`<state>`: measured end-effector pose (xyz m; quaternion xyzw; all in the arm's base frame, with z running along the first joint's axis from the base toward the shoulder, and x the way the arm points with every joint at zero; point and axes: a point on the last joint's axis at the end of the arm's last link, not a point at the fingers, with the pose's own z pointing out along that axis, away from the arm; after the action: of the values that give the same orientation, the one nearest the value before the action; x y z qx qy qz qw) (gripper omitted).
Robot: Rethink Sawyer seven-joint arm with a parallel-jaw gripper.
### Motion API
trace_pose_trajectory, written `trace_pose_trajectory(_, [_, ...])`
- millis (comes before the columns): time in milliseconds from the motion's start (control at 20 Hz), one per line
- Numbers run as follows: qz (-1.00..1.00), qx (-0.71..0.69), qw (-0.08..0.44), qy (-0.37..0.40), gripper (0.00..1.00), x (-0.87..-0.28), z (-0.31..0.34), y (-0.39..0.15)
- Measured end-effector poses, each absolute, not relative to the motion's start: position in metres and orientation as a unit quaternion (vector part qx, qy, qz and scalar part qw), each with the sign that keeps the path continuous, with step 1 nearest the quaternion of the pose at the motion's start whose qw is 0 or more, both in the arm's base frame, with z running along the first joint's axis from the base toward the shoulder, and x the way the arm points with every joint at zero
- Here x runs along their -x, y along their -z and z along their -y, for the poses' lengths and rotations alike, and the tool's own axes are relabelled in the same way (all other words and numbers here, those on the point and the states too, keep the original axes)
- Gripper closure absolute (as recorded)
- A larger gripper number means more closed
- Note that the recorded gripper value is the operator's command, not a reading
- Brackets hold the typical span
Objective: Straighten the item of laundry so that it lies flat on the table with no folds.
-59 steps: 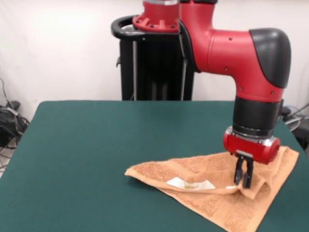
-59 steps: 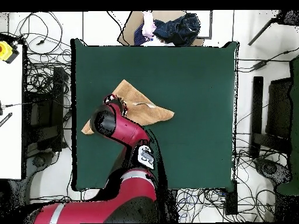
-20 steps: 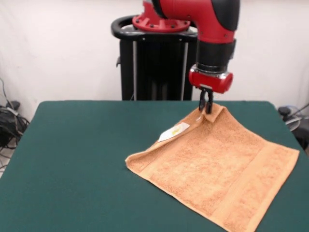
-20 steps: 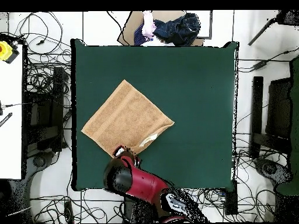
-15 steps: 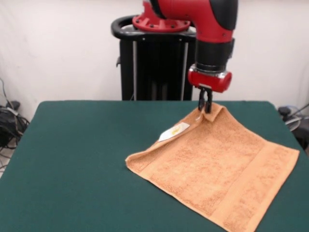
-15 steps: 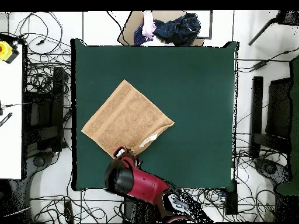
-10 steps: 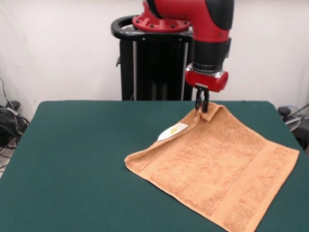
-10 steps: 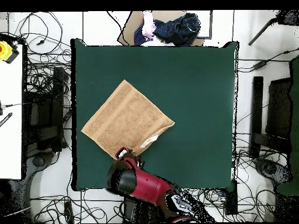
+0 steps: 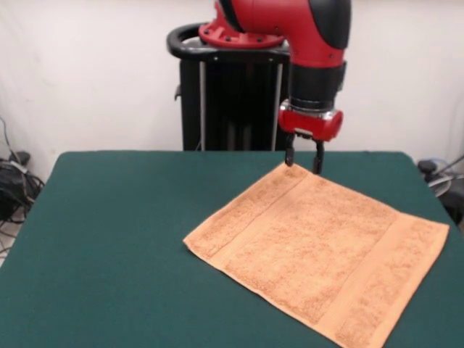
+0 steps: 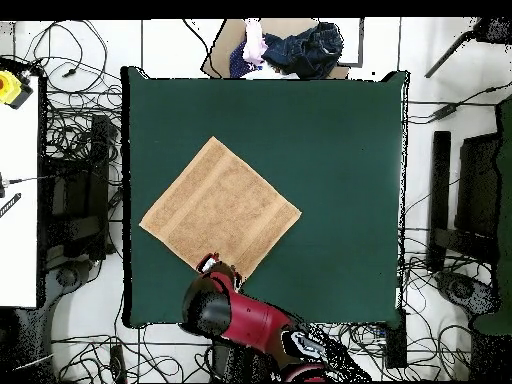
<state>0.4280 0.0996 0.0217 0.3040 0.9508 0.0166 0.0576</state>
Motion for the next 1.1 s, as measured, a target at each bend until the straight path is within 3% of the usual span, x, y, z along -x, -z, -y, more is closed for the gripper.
trace_pose_trajectory(1100, [-0.951, -0.304, 0.053, -0.016, 0.0, -0.4235, -0.1003, -0.02])
